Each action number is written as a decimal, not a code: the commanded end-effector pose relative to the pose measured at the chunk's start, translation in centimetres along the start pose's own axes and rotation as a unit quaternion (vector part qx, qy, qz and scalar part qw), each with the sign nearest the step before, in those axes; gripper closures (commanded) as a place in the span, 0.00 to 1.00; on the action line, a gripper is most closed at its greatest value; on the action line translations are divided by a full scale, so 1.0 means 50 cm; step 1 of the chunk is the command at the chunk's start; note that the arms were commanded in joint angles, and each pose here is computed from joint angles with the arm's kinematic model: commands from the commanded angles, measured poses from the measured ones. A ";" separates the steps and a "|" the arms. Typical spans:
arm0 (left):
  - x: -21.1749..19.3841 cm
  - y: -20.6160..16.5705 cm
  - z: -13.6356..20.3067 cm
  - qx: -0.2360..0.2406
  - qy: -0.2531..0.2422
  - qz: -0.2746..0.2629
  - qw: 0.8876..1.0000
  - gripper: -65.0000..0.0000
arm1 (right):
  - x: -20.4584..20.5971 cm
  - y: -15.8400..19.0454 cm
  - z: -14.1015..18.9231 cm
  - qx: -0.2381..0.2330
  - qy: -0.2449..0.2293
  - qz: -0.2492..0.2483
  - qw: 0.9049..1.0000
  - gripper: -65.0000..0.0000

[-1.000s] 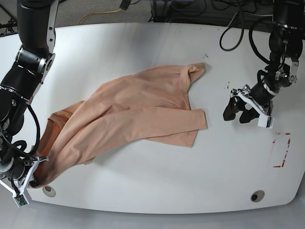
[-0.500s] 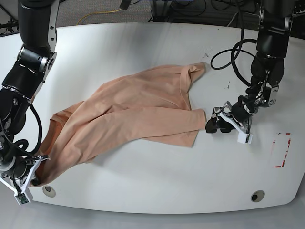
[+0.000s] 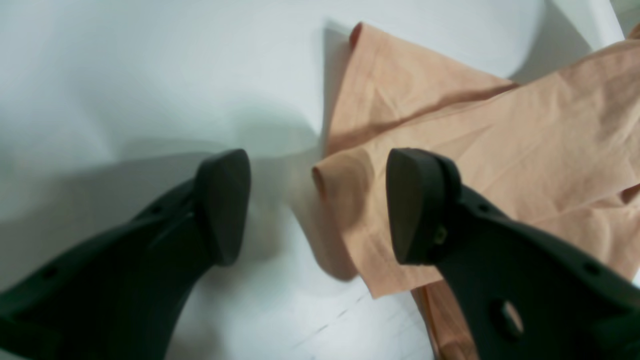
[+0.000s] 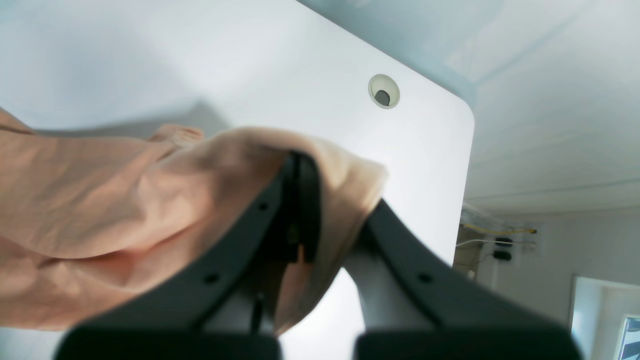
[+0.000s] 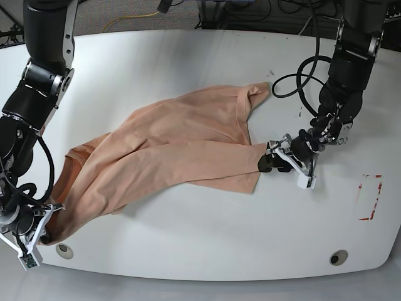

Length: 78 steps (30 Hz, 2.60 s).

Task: Fold the T-shirt properly
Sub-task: 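Release and lower the left gripper to grasp the shirt hem, then pull the shirt hem with the left gripper, spreading the shirt flat, then lift the shirt with both grippers, stretching it between them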

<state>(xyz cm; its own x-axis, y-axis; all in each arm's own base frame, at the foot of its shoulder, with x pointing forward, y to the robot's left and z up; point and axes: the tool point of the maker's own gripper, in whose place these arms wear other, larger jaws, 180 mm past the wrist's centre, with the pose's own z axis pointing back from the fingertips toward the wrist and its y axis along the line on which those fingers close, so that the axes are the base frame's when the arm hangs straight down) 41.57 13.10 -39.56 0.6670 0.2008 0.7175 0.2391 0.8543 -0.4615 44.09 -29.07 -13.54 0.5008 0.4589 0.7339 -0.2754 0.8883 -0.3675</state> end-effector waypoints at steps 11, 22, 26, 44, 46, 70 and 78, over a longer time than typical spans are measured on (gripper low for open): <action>-0.011 -0.043 -0.019 -0.023 0.012 -0.005 1.000 0.38 | 0.038 -0.028 0.024 -0.019 -0.031 0.005 0.999 1.00; -0.010 -0.043 -0.019 -0.023 0.011 -0.009 1.000 1.00 | 0.036 -0.029 0.025 -0.020 -0.030 0.004 0.999 1.00; 0.058 -0.044 0.005 -0.026 -0.040 -0.001 0.999 1.00 | 0.023 -0.023 0.019 -0.016 -0.022 0.004 1.000 1.00; 0.344 -0.022 0.265 0.013 -0.181 -0.151 0.972 1.00 | -0.097 0.014 -0.006 0.001 0.050 0.014 0.999 1.00; 0.372 -0.016 0.291 0.023 -0.193 -0.163 0.967 1.00 | -0.097 0.014 -0.006 0.001 0.050 0.014 0.999 1.00; 0.755 -0.151 0.577 0.023 -0.375 -0.275 0.885 1.00 | 0.212 -0.070 0.097 -0.077 -0.069 0.125 0.987 1.00; 0.857 -0.174 0.727 0.024 -0.450 -0.263 0.853 1.00 | 0.348 -0.102 0.192 -0.134 -0.105 0.202 0.964 1.00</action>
<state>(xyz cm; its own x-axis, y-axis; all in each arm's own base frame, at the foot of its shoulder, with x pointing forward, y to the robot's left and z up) 44.02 29.85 10.72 -0.2546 0.0451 0.9660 0.3327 0.9420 0.0437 47.12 -24.06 3.28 0.2135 0.7766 0.5926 -0.2633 0.6299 -0.7307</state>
